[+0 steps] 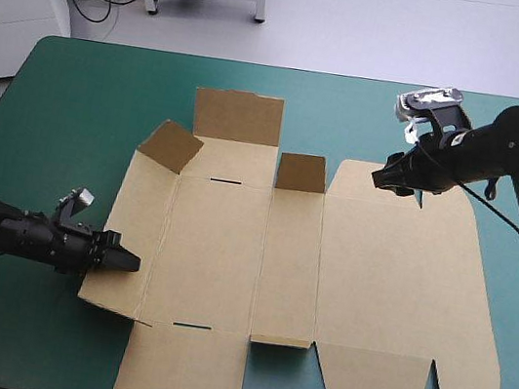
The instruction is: Fold the box
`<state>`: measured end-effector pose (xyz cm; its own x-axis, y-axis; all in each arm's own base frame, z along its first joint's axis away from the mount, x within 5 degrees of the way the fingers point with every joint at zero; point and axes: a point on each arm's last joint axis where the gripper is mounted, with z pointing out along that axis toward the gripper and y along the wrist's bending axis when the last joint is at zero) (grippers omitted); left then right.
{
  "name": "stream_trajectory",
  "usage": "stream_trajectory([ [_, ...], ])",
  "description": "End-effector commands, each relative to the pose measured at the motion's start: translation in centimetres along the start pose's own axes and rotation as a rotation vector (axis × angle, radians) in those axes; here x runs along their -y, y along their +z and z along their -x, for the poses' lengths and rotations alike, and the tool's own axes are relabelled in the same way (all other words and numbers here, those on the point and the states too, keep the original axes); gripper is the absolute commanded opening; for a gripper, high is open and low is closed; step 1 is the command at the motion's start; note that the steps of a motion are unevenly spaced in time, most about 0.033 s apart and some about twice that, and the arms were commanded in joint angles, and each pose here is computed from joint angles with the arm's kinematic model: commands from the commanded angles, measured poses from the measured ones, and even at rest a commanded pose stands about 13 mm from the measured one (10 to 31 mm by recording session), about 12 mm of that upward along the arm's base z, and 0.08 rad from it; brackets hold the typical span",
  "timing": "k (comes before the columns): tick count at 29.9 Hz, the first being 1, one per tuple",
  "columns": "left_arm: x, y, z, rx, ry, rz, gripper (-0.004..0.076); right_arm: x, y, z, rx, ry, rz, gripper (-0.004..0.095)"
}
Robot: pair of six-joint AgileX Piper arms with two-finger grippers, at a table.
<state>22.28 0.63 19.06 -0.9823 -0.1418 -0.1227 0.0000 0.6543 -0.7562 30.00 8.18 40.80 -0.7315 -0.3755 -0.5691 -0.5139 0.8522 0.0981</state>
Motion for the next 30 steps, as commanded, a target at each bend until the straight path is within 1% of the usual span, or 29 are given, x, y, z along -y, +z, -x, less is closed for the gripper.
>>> stream_trajectory([
  [1,1.9,-0.3,0.3,0.003,0.036,-0.081,0.0104,-0.7,-2.3,0.1,0.066,-0.013,0.002,0.0509],
  [4,2.3,-0.6,1.0,0.016,0.061,-0.076,-0.0011,-0.7,-2.3,0.1,0.066,-0.013,0.002,0.0509],
  [5,2.5,-0.8,1.3,0.024,0.069,-0.073,-0.0031,-0.7,-2.3,0.1,0.066,-0.013,0.002,0.0509],
  [8,3.0,-1.3,2.1,0.041,0.106,-0.061,-0.0032,-0.7,-2.3,0.1,0.066,-0.013,0.002,0.0509],
  [12,3.9,-1.3,2.8,0.021,0.198,-0.021,-0.0032,-0.7,-2.3,0.1,0.066,-0.013,0.002,0.0509],
  [15,5.0,-1.2,3.6,0.025,0.324,0.014,-0.0032,-0.7,-2.3,0.1,0.066,-0.013,0.002,0.0509],
  [19,6.1,-1.1,5.0,0.025,0.442,0.083,-0.0032,-0.7,-2.3,0.1,0.066,-0.013,0.002,0.0509],
  [23,7.0,-1.2,7.0,0.015,0.490,0.123,-0.0032,-0.7,-2.3,0.1,0.066,-0.013,0.002,0.0509],
  [26,7.4,-1.0,8.7,-0.029,0.538,0.196,-0.0032,-0.7,-2.3,0.1,0.066,-0.013,0.002,0.0505],
  [30,8.3,-0.3,11.4,-0.093,0.653,0.302,-0.0032,-0.7,-2.3,0.1,0.067,-0.012,0.004,0.0505],
])
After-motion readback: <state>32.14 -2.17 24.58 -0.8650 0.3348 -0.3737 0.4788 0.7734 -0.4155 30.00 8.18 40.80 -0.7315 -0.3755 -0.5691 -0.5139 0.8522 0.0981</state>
